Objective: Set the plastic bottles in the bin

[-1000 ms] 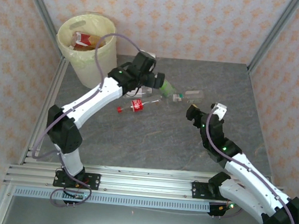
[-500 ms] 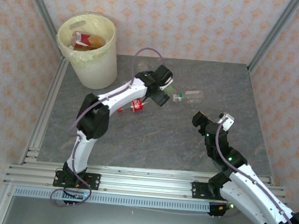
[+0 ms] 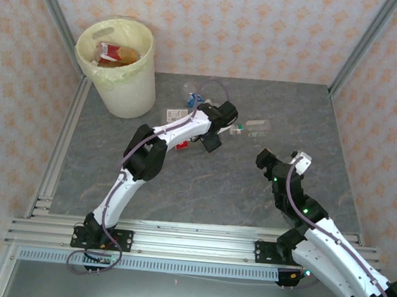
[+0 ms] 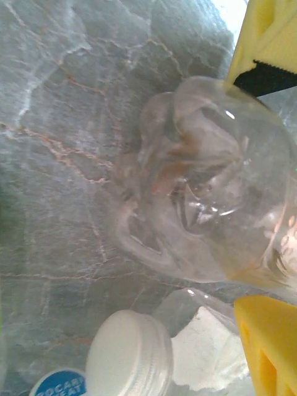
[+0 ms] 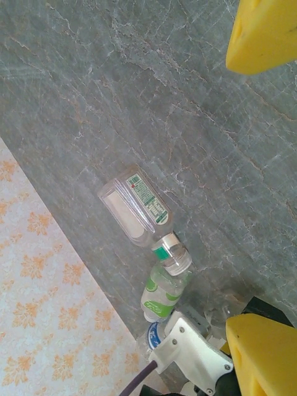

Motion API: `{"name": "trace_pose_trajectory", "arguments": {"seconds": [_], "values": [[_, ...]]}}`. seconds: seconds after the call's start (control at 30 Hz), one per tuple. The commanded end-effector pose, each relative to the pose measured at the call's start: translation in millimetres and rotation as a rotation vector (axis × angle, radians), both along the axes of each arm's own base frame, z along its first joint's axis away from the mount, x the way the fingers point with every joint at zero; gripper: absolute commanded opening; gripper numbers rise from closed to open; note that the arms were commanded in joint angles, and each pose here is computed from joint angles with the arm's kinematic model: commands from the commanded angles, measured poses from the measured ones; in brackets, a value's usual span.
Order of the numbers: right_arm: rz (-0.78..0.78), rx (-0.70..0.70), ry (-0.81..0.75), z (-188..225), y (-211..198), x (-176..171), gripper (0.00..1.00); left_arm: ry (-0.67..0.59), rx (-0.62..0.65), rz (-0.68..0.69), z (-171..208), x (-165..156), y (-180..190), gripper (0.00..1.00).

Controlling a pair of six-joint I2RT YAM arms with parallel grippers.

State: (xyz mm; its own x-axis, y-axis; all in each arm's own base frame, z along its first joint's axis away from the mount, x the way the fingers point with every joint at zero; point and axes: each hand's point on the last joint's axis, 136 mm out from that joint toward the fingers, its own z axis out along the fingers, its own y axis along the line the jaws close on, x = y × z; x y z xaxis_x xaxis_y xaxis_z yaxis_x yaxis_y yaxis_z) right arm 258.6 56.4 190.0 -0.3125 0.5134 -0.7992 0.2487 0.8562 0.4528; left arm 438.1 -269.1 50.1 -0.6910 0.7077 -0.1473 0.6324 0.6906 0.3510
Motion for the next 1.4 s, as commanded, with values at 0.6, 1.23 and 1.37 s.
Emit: {"name": "trace_pose_trajectory", "arguments": {"seconds": [0.6, 1.23, 1.37], "values": [[0.005, -0.006, -0.011, 0.8, -0.2, 1.0, 0.99, 0.021, -0.093, 0.045, 13.2, 1.6, 13.7, 0.59], [0.261, 0.039, -0.072, 17.2, 49.8, 11.5, 0.99, -0.194, -0.440, 0.193, 97.2, -5.7, 9.3, 0.36], [0.265, 0.033, -0.066, 18.2, 53.1, 15.8, 0.99, -0.301, -0.528, 0.195, 148.3, -6.9, 12.2, 0.36]]}}
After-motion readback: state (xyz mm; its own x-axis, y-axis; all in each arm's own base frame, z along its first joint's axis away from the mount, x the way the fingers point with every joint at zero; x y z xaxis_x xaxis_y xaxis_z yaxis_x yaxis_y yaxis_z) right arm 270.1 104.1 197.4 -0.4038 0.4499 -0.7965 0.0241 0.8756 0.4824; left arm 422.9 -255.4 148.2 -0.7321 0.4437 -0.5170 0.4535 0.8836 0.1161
